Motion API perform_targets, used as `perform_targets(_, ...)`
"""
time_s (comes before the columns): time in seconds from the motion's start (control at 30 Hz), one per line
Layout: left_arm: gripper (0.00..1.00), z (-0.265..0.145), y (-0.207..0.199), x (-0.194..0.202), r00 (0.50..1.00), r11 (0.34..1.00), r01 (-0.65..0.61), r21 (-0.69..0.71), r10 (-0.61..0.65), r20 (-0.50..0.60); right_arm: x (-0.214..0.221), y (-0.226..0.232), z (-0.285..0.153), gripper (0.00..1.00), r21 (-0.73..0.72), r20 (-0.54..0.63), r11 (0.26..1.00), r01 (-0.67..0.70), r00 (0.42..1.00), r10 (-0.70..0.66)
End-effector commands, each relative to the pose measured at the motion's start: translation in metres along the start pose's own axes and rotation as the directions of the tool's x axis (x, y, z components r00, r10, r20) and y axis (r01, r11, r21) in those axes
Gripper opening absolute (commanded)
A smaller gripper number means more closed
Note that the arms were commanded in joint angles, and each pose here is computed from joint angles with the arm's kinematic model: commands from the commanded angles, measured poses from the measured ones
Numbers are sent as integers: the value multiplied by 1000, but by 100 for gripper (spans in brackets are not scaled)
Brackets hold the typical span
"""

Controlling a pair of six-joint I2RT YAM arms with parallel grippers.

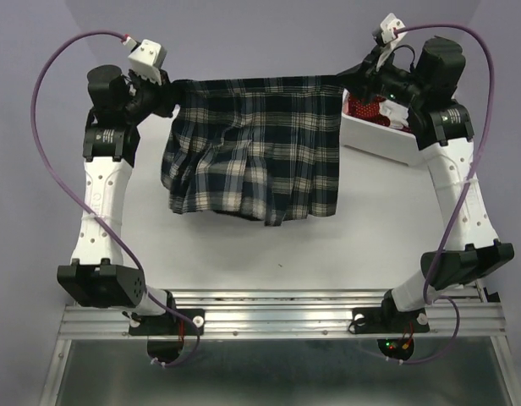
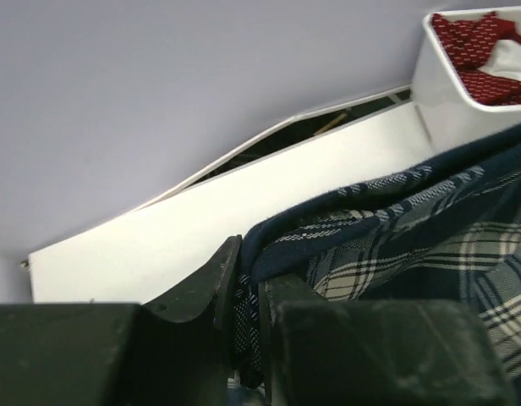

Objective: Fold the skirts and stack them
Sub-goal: Flatten the skirt out

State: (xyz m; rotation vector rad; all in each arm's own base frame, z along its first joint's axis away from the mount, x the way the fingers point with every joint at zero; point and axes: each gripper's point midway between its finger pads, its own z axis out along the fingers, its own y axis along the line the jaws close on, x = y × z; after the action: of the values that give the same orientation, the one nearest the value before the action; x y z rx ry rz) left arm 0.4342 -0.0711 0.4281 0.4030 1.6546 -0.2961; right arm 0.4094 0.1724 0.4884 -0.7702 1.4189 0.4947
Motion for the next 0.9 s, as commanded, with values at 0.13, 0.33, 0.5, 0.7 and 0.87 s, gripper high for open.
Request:
perform_targets(0.13, 0, -39, -161, -38, 963, 890, -235, 392, 160, 214, -36, 52, 9, 1, -154, 114, 988, 14, 994, 4)
perform_targets(0.33, 0, -29, -146, -32, 963, 939, -247, 239, 210, 169, -43, 46, 13, 1, -54, 111, 996, 71, 992, -65)
perform_targets(0.5, 0, -23, -47, -59, 971, 977, -153, -146, 176, 162, -50, -4, 5, 1, 141, 89, 976, 163, 980, -177)
perform_targets(0.7, 0, -28, -6, -64, 972, 936, -139, -323, 191, 135, -73, -33, -7, 1, 275, 102, 933, 233, 958, -270)
perform_targets(0.87, 0, -34, -6, -58, 959, 924, -190, -333, 247, 138, -76, -32, -6, 1, 270, 121, 931, 244, 951, -284)
